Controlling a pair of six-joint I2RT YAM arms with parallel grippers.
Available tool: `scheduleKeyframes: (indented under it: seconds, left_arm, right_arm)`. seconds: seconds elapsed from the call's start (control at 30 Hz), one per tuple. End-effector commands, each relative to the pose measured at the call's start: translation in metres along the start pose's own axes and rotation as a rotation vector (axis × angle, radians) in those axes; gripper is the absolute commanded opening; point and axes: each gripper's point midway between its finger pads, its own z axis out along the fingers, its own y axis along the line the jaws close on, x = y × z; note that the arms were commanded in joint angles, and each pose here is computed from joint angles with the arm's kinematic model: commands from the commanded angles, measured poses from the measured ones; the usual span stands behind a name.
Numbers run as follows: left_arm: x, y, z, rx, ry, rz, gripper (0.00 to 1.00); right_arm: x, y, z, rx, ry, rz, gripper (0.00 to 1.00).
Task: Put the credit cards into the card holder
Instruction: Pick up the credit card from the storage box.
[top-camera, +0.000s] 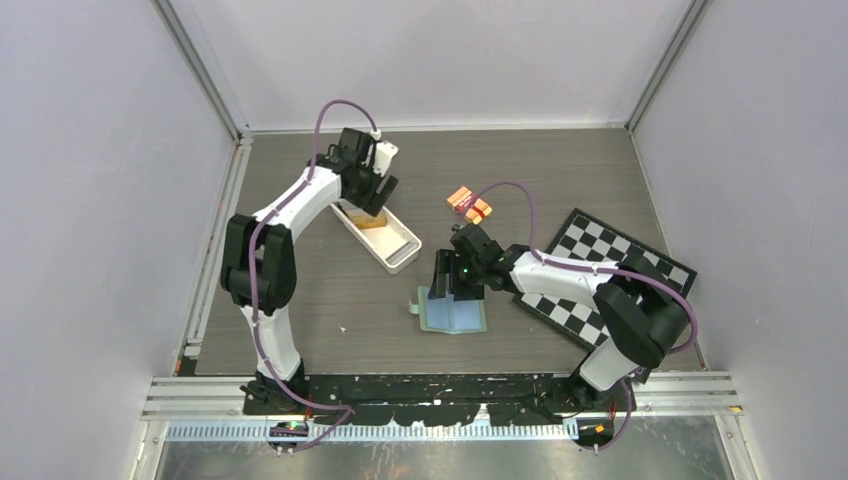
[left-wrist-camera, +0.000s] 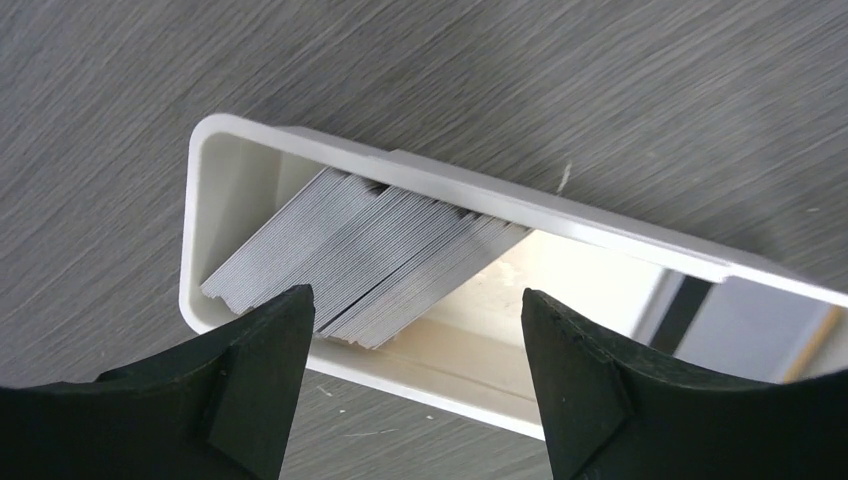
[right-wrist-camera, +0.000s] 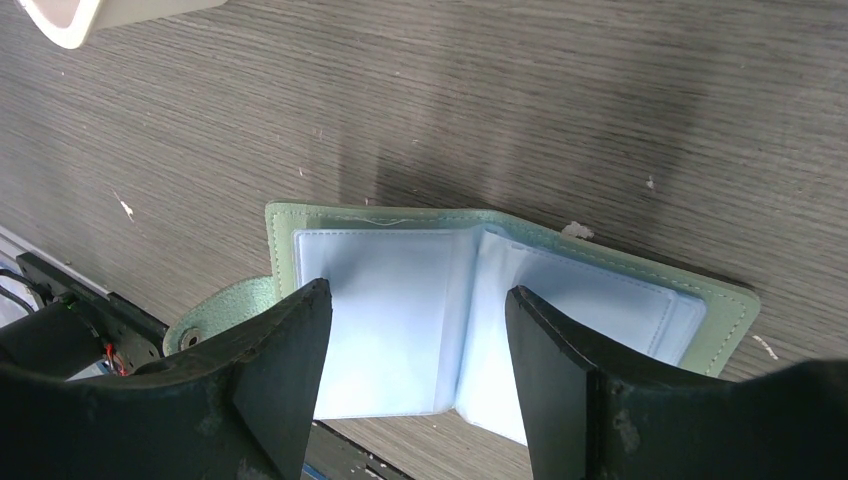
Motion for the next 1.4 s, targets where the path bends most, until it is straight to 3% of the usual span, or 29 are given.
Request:
scheduleKeyframes:
  seconds: [0.0,0.13,0.53,0.9,1.23,1.37]
  left_arm:
    - [0.006,0.019,0.009,-0.076,-0.012,0.115,0.78]
    - [0.001,0.027,0.013,-0.127,-0.08,0.147,0.79]
    - [0.011,0.037,0.029,-0.185,-0.056,0.175,0.78]
    - [-0.01,0.045,0.001,-0.277,-0.14,0.171,0.62]
    - [-0.006,0.041,0.004,-0.256,-0.124,0.188,0.49]
    - [-0.001,0.032,0.009,-0.223,-0.103,0.215,0.33]
  right_arm:
    - [-0.014,0.015,-0.003,-0.047,-0.042,-0.006,0.69]
    - [-0.013,0.014,-0.003,-0.048,-0.039,-0.007,0.7]
    - [-0.012,0.013,-0.004,-0.054,-0.043,0.005,0.69]
    - [-0.011,0.012,-0.006,-0.055,-0.05,0.016,0.69]
    - [-0.01,0.01,-0.006,-0.051,-0.051,0.021,0.69]
    - [-0.009,0.009,-0.005,-0.046,-0.051,0.024,0.69]
